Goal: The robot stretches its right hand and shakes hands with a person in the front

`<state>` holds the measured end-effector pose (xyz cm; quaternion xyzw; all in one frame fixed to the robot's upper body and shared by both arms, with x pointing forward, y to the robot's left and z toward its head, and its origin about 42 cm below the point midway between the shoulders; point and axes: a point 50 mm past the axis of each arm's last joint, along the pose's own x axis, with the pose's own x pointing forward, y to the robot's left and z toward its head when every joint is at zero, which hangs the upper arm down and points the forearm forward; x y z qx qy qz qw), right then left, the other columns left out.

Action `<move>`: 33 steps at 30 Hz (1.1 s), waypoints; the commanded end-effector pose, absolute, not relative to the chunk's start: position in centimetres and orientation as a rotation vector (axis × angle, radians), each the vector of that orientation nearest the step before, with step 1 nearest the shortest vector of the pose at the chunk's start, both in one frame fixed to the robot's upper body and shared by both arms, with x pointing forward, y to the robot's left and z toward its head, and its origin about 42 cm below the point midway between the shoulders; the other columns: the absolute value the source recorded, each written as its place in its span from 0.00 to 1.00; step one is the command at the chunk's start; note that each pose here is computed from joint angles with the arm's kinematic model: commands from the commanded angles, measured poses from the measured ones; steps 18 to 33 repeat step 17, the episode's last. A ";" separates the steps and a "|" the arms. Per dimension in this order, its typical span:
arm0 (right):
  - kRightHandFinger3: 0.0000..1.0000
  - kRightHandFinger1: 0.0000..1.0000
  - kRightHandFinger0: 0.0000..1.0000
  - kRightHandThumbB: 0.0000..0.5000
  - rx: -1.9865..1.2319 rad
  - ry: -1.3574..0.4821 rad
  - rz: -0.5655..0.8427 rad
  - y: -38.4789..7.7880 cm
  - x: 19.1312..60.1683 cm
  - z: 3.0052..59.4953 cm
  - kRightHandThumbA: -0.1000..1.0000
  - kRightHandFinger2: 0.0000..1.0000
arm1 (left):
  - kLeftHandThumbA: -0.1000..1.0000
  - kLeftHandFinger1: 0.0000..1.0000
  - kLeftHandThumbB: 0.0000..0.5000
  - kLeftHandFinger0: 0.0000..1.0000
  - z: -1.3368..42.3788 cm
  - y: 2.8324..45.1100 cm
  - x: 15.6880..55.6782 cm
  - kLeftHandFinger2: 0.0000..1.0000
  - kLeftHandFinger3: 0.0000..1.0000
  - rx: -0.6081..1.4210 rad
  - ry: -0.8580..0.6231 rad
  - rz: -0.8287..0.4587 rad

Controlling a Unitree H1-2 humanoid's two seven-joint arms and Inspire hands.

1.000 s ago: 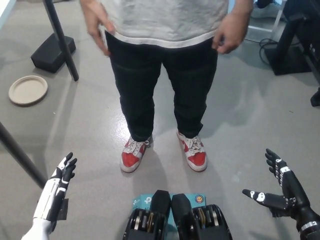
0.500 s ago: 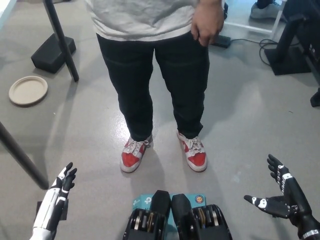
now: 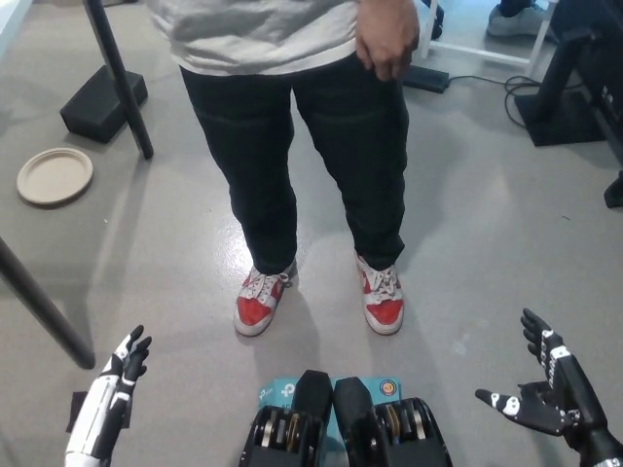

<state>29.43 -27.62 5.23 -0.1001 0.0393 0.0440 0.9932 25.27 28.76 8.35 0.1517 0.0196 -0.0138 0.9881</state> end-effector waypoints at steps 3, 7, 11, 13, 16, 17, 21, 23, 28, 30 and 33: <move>1.00 1.00 1.00 0.42 -0.197 -0.019 0.083 -27.9 30.5 7.0 1.00 1.00 | 1.00 1.00 0.09 1.00 10.1 28.6 26.3 1.00 1.00 0.321 -0.041 -0.038; 1.00 1.00 1.00 0.44 -0.197 -0.022 0.082 -27.8 30.5 7.1 1.00 1.00 | 1.00 1.00 0.08 1.00 10.2 28.6 26.3 1.00 1.00 0.318 -0.042 -0.038; 1.00 1.00 1.00 0.57 -0.190 -0.018 0.086 -27.2 29.3 6.8 1.00 1.00 | 1.00 1.00 0.10 1.00 9.8 28.8 24.9 1.00 1.00 0.301 -0.014 -0.030; 1.00 1.00 1.00 0.59 -0.193 -0.014 0.093 -26.9 28.6 6.6 1.00 1.00 | 1.00 1.00 0.13 1.00 9.6 29.0 24.2 1.00 1.00 0.308 -0.008 -0.025; 1.00 1.00 1.00 0.47 -0.196 -0.011 0.101 -26.5 27.2 6.2 1.00 1.00 | 1.00 1.00 0.12 1.00 9.1 29.1 22.9 1.00 1.00 0.310 -0.012 -0.029; 1.00 1.00 1.00 0.47 -0.196 -0.011 0.101 -26.5 27.2 6.2 1.00 1.00 | 1.00 1.00 0.12 1.00 9.1 29.1 22.9 1.00 1.00 0.310 -0.012 -0.029; 1.00 1.00 1.00 0.47 -0.196 -0.011 0.101 -26.5 27.2 6.2 1.00 1.00 | 1.00 1.00 0.12 1.00 9.1 29.1 22.9 1.00 1.00 0.310 -0.012 -0.029; 1.00 1.00 1.00 0.47 -0.196 -0.011 0.101 -26.5 27.2 6.2 1.00 1.00 | 1.00 1.00 0.12 1.00 9.1 29.1 22.9 1.00 1.00 0.310 -0.012 -0.029; 1.00 1.00 1.00 0.47 -0.196 -0.011 0.101 -26.5 27.2 6.2 1.00 1.00 | 1.00 1.00 0.12 1.00 9.1 29.1 22.9 1.00 1.00 0.310 -0.012 -0.029; 1.00 1.00 1.00 0.47 -0.196 -0.011 0.101 -26.5 27.2 6.2 1.00 1.00 | 1.00 1.00 0.12 1.00 9.1 29.1 22.9 1.00 1.00 0.310 -0.012 -0.029; 1.00 1.00 1.00 0.47 -0.196 -0.011 0.101 -26.5 27.2 6.2 1.00 1.00 | 1.00 1.00 0.12 1.00 9.1 29.1 22.9 1.00 1.00 0.310 -0.012 -0.029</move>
